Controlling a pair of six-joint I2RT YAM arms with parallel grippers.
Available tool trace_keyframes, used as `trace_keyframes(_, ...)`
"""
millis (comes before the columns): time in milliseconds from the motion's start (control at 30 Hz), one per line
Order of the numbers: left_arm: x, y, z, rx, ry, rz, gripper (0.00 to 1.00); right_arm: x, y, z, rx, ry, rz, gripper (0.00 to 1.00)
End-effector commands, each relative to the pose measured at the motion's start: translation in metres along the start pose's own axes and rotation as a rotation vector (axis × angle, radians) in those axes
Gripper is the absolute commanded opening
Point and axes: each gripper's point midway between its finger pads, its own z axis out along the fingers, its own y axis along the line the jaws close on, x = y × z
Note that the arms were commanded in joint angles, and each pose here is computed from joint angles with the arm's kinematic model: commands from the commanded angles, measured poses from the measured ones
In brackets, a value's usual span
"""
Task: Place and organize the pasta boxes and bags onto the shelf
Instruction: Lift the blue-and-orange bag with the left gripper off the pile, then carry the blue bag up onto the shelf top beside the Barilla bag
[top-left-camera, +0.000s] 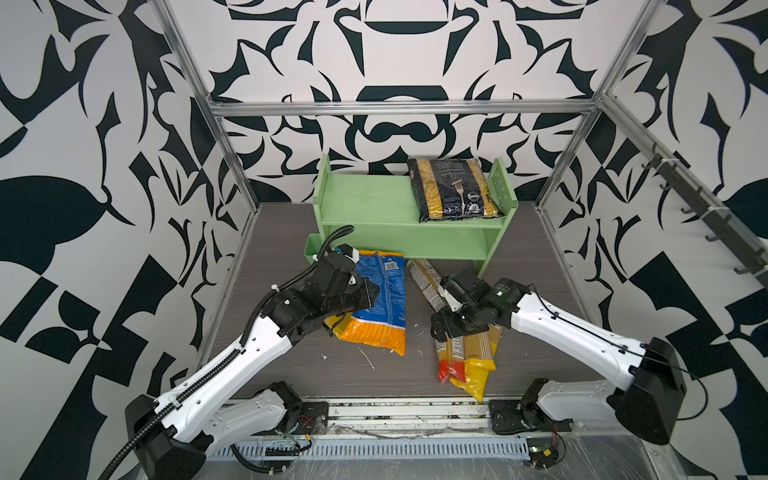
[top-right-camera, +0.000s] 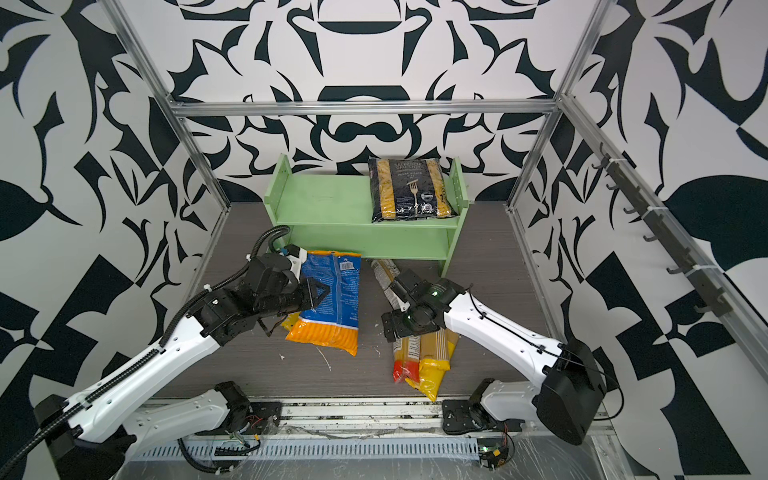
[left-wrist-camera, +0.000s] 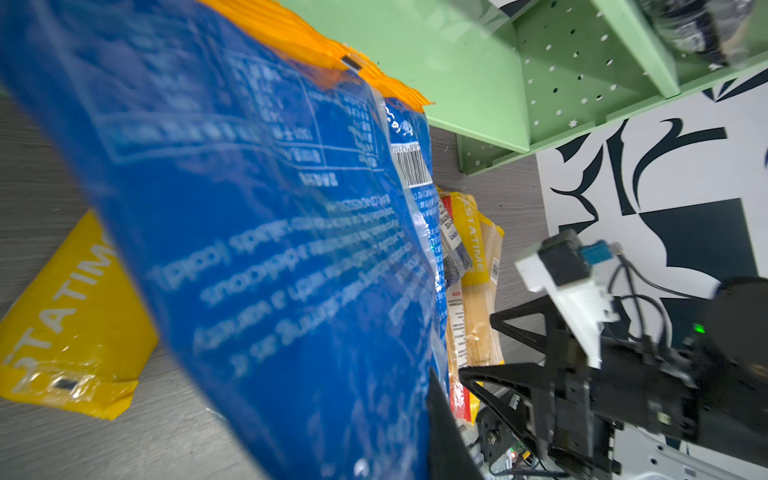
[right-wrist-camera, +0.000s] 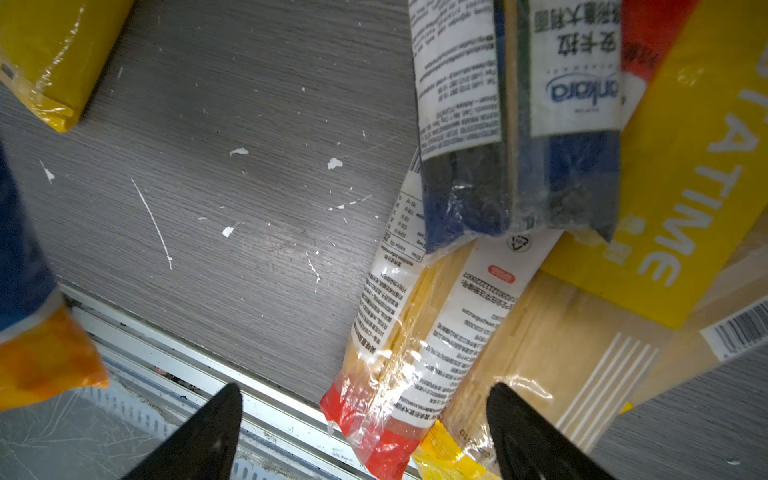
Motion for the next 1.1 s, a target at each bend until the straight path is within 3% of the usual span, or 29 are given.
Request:
trace_keyframes(0, -0.028, -0.032, -0.036, 0.089, -0.089, 0.032, 0.0, -0.018, 0.013, -0.011, -0.034, -0.046, -0.035, 0.94)
trace_keyframes(467, -0.052, -0.055, -0.077, 0.106, -0.135, 0.067, 0.0, -0.03, 0.022, -0.007, -0.044, -0.036, -0.057, 0.94)
trace_keyframes(667, -0.064, -0.053, -0.087, 0.052, -0.118, 0.058, 0.0, -0.028, 0.02, -0.005, -0.038, -0.035, -0.047, 0.94)
trace_keyframes(1067, -0.094, -0.089, -0.104, 0.141, -0.136, 0.093, 0.0, -0.028, 0.019, -0.006, -0.039, -0.049, -0.021, 0.93)
